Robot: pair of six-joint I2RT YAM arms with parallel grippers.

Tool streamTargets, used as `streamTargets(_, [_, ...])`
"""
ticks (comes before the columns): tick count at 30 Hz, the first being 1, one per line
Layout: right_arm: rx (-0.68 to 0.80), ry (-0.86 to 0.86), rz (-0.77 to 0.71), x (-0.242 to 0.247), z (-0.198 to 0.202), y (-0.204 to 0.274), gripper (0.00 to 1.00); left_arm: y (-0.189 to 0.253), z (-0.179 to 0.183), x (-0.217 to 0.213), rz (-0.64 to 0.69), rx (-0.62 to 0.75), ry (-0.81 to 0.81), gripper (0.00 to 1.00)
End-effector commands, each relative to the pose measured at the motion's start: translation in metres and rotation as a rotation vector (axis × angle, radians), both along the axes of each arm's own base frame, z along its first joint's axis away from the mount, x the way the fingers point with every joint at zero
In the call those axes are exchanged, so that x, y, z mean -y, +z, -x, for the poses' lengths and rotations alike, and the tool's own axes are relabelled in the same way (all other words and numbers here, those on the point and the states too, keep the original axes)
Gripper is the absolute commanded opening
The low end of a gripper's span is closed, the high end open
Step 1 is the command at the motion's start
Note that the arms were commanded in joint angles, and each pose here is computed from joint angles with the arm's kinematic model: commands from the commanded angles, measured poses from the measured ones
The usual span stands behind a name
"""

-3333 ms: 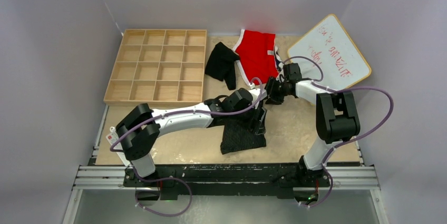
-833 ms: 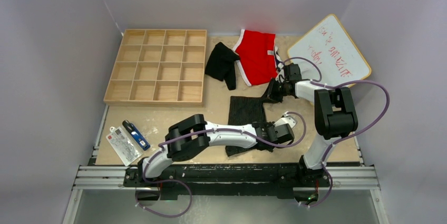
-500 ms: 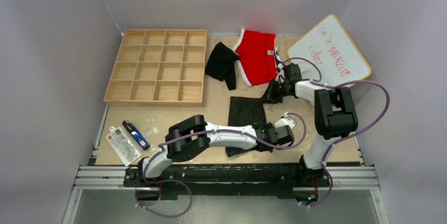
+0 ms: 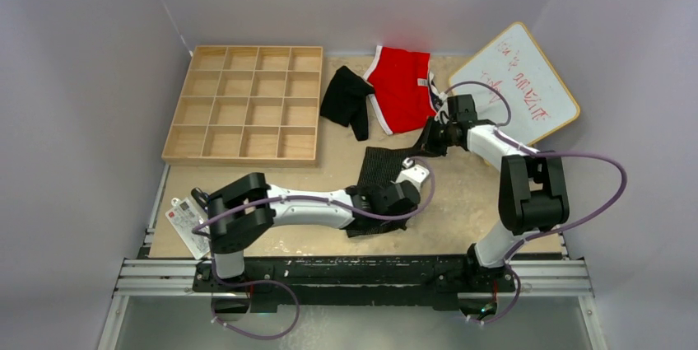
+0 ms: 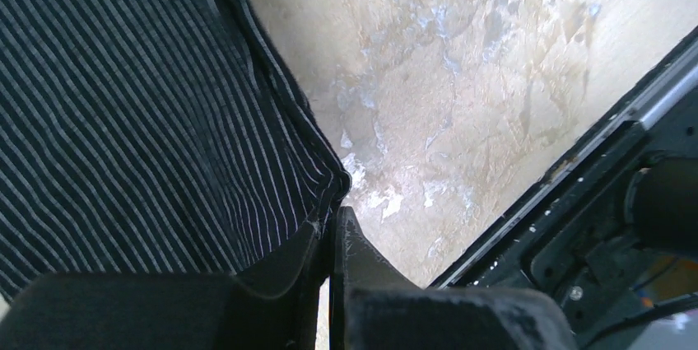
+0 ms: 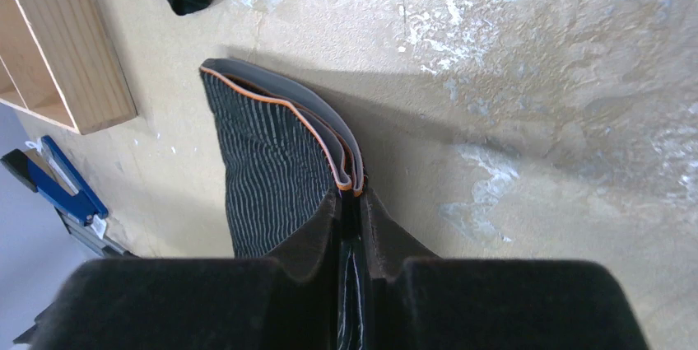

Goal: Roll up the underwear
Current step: Fold the underwear at the center of the board.

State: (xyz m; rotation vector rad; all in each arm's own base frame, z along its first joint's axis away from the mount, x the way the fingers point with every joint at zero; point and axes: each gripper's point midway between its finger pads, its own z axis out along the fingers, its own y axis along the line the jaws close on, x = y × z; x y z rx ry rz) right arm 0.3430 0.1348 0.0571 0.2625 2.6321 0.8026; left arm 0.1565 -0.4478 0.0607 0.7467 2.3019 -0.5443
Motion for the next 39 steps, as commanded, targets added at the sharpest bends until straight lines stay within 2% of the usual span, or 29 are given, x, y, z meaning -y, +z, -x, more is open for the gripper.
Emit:
streamTargets(1, [0.040,-0.013,0.071,0.004,-0.004,0.020,0.05,0.037,-0.001,0.014,0.273,-0.076,0.019,0.00])
streamTargets(10, [0.042,-0.014,0.308,-0.006,-0.009,0.030,0.04,0.036,0.002,-0.013,0.442,-0.195,0.052,0.00])
streamTargets(15, [0.043,-0.011,0.359,-0.019,-0.015,0.039,0.05,0.035,0.001,-0.035,0.538,-0.242,0.100,0.00])
streamTargets(39, [0.035,0.122,0.647,-0.124,-0.041,0.046,0.06,0.006,0.006,-0.131,0.615,-0.335,0.295,0.00])
